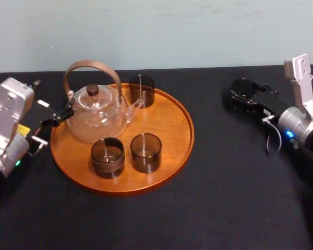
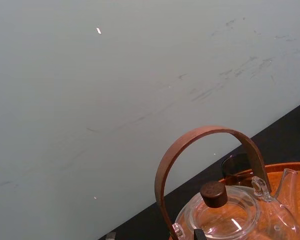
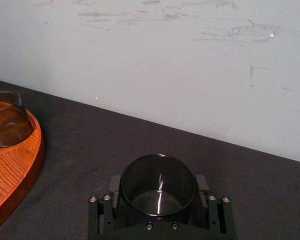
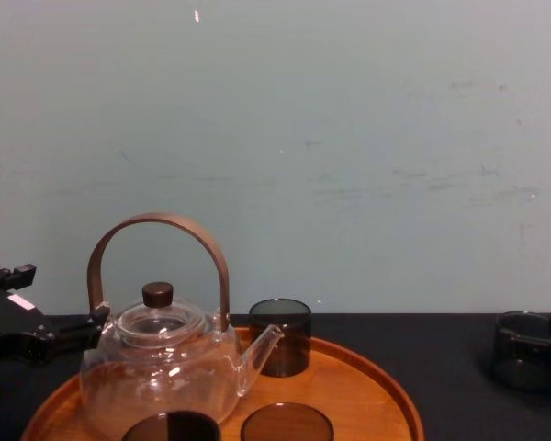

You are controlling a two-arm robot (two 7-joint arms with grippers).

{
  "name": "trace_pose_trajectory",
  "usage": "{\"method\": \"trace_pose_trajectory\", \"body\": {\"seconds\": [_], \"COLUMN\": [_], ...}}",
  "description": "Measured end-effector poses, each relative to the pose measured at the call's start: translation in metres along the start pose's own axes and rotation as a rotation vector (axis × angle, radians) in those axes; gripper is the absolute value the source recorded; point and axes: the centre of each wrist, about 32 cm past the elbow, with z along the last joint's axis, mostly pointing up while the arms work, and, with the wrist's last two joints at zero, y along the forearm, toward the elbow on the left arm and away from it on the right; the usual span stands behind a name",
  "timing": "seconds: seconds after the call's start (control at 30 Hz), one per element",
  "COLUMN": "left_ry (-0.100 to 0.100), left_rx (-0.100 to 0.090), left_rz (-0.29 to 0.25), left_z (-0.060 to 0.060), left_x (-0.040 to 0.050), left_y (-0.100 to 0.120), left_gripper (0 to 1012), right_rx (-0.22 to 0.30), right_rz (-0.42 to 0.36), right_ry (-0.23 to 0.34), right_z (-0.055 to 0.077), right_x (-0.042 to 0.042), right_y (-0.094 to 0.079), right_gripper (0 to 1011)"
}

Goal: Pick up the glass from the table and place it on the tray.

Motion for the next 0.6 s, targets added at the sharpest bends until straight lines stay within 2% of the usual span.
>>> {"method": "trace_pose_trajectory", "body": {"seconds": [0.6], "left_ry": [0.000], "left_rx": [0.000], "left_rz": [0.000], "left_z": [0.0000], "left_x": [0.0000], "left_y": [0.0000], "left_gripper": [1010], "right_rx": [0.001], "right_rz": [0.000], "right_ry": [-0.001], "right_z": [0.0000], "right_x": [0.0000], "right_y": [0.0000], "right_gripper": [900]}}
